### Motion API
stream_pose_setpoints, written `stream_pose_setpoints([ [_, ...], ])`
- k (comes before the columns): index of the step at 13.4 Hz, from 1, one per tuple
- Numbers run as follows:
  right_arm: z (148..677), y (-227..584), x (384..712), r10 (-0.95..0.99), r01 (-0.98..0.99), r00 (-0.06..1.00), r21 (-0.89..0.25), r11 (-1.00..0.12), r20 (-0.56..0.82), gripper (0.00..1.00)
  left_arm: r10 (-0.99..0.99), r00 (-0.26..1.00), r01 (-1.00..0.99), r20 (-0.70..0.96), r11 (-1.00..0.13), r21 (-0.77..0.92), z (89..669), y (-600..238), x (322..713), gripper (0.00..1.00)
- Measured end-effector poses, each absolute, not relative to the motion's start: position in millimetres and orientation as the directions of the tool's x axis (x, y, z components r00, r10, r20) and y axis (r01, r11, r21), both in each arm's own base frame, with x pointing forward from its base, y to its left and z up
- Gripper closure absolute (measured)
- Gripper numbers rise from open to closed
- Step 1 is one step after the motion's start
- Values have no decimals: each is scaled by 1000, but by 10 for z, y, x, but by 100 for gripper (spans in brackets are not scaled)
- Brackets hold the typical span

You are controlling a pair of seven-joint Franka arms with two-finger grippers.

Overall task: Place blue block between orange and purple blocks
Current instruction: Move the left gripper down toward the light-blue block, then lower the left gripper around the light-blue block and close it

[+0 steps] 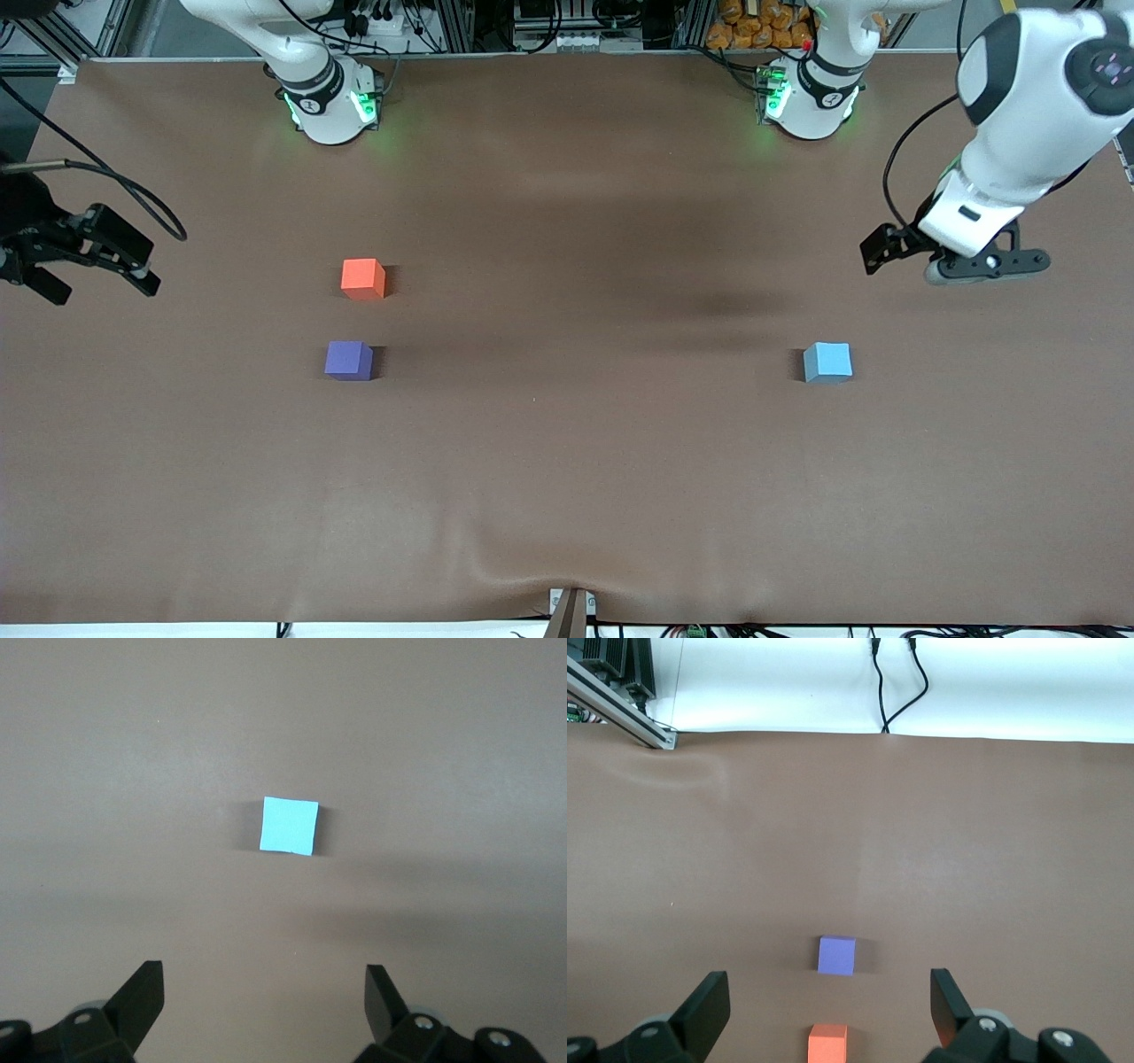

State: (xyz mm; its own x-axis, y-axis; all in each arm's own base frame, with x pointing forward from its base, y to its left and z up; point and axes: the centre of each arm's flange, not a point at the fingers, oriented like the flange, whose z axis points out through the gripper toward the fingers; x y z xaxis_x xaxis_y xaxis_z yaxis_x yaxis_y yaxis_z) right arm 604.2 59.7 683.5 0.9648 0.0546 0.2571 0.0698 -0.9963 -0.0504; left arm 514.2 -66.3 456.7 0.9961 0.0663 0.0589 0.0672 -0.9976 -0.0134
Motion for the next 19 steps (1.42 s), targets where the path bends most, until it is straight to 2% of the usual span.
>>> stream_pose_setpoints([
  [9, 6725, 453, 6233, 26, 45, 952, -54, -998, 304, 0, 82, 989, 80, 123, -997, 21, 3429, -433, 5389, 0],
  [12, 6711, 456, 6241, 27, 45, 953, -55, -997, 302, 0, 31, 992, 28, 120, -999, 25, 3088, -441, 5484, 0],
  [19, 6711, 456, 6241, 27, 45, 953, -55, -997, 302, 0, 9, 997, 6, 71, -999, 42, 2562, -560, 5821, 0],
])
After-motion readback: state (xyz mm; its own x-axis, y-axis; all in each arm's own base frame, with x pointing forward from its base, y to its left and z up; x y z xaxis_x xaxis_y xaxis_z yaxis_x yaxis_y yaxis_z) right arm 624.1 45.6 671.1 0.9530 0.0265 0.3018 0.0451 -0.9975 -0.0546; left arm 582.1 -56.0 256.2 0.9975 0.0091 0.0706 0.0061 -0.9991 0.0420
